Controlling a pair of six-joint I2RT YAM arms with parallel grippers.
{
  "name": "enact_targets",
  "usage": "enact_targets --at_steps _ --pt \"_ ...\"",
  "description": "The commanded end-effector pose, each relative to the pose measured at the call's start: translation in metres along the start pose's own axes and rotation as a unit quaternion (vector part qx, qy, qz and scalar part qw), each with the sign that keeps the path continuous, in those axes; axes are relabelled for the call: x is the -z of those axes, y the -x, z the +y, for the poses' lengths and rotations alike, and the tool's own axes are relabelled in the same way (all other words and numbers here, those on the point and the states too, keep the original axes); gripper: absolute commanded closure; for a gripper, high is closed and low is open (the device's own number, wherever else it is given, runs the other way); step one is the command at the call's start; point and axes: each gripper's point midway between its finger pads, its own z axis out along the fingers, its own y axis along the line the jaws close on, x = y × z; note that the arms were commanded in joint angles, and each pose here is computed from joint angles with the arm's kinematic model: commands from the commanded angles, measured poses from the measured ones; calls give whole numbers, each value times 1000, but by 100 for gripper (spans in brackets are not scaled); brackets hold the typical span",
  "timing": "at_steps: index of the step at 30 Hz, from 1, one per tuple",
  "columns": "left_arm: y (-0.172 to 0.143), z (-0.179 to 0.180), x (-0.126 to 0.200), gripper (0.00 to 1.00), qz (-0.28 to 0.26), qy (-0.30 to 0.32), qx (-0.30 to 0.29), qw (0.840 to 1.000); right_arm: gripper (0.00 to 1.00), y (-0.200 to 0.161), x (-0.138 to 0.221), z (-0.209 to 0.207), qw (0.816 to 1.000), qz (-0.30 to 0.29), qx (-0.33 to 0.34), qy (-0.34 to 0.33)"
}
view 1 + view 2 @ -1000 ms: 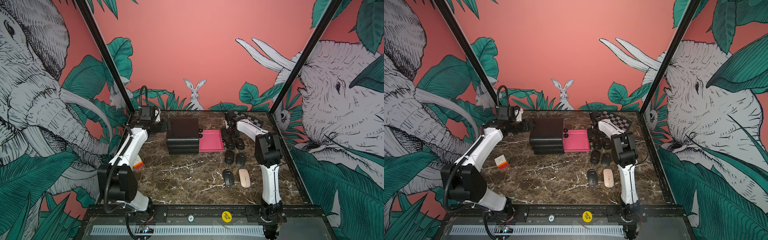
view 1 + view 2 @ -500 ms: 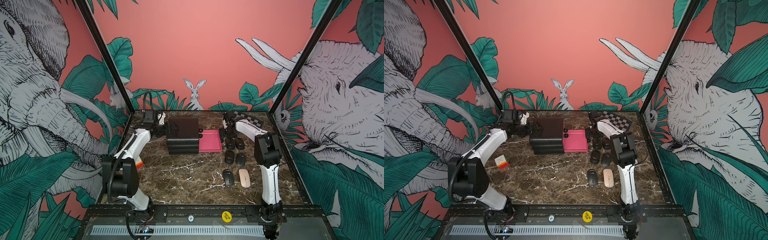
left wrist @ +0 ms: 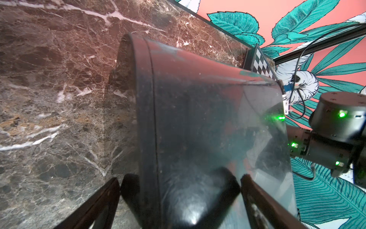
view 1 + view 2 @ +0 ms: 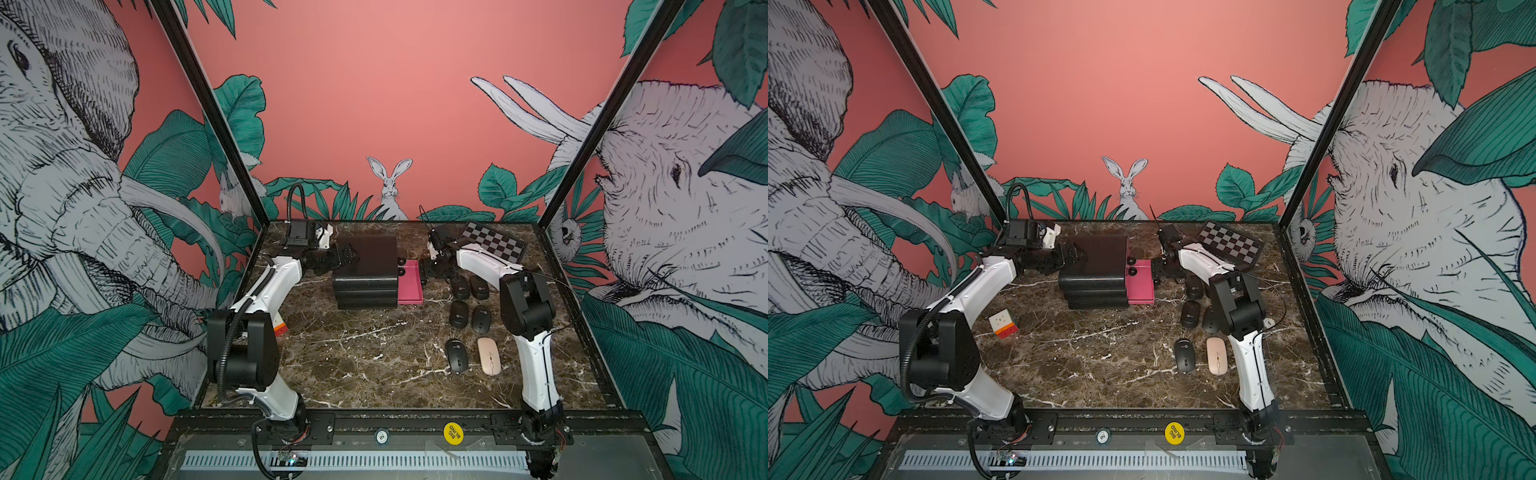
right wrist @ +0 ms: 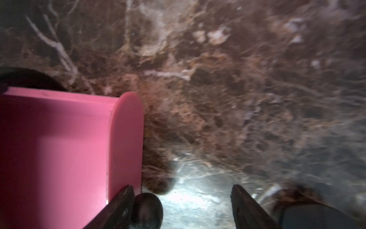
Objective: Take the mice out of the drawer
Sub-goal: Close the drawer of the storage box.
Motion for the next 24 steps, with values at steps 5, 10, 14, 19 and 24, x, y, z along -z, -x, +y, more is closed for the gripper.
enact_targets --at_steps 5,10,14,19,24 --pt "-8 -8 -8 4 24 -26 7 999 24 0 6 34 998 -28 -35 42" --pt "-9 -7 -12 4 30 -31 10 999 23 6 0 53 995 -46 -52 74" --pt "-8 -7 -13 4 30 -33 10 999 23 13 1 66 989 -64 -70 114" --pt "-8 -7 -14 4 30 -34 10 999 23 9 -1 69 986 -63 -81 130" --pt "-7 -7 -16 4 29 -35 12 999 23 1 -2 69 983 -65 -94 145"
